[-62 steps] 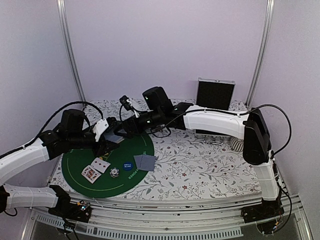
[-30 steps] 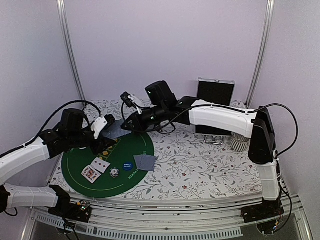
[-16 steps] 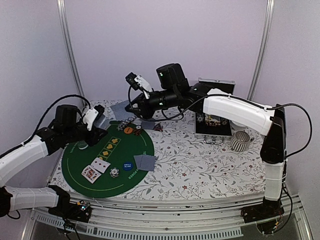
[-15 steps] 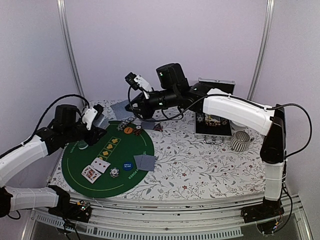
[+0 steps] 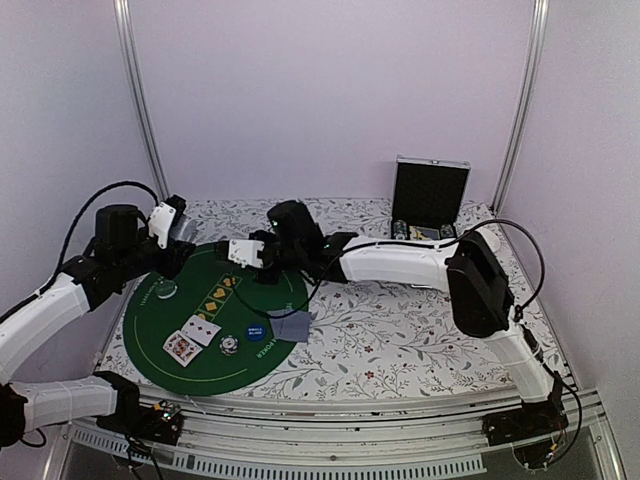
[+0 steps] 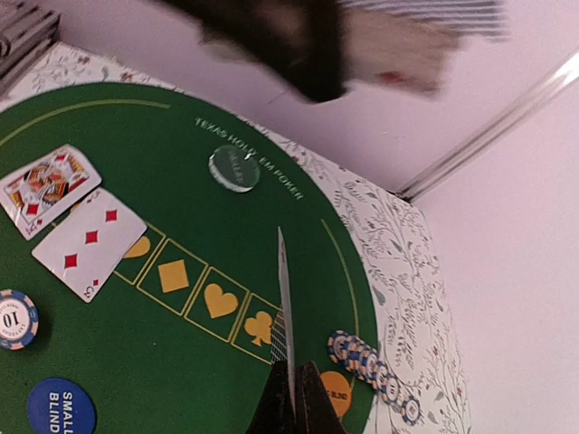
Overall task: Distribute texas hold em gaming equipment
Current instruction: Flop the poker card in the community card area.
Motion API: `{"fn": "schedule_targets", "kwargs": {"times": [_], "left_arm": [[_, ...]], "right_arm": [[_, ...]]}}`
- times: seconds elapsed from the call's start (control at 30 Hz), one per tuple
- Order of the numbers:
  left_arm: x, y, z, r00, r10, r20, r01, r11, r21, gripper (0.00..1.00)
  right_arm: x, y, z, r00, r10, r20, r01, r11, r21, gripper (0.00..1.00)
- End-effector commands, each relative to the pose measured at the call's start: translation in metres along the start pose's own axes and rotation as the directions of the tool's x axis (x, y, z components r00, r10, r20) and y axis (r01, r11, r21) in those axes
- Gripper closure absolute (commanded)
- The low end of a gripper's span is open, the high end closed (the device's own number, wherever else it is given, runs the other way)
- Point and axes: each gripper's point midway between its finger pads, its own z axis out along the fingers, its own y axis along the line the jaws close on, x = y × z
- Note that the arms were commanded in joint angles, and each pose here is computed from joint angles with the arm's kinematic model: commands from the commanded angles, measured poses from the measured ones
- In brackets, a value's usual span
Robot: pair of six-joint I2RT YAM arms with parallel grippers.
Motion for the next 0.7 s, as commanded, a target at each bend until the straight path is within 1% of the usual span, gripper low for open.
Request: {"fn": "schedule_targets", "kwargs": {"times": [0.0,0.27,0.5,0.67], "left_arm": [[-0.016,0.013,-0.005,0.998,-0.021,0.053,0.023,0.999,-0.045,0.57],[-0.017,0.01,-0.006,0.998,-0.022,0.061,0.023,0.999,-0.024,0.58],[-0.018,0.008,-0.006,0.998,-0.024,0.065,0.025,1.0,-0.008,0.58],[-0.019,0.007,-0.006,0.997,-0.025,0.067,0.025,1.0,0.001,0.57]], "right_arm": [[-0.005,0.019,0.04,0.965,-0.259,0.046,0.256,0.965,0.053,0.99],[0.022,0.059,0.084,0.937,-0.347,0.021,0.346,0.937,0.045,0.99],[0.046,0.077,0.097,0.93,-0.368,-0.023,0.368,0.929,0.024,0.99],[0.05,0.091,0.104,0.925,-0.379,-0.017,0.379,0.925,0.008,0.98]]}}
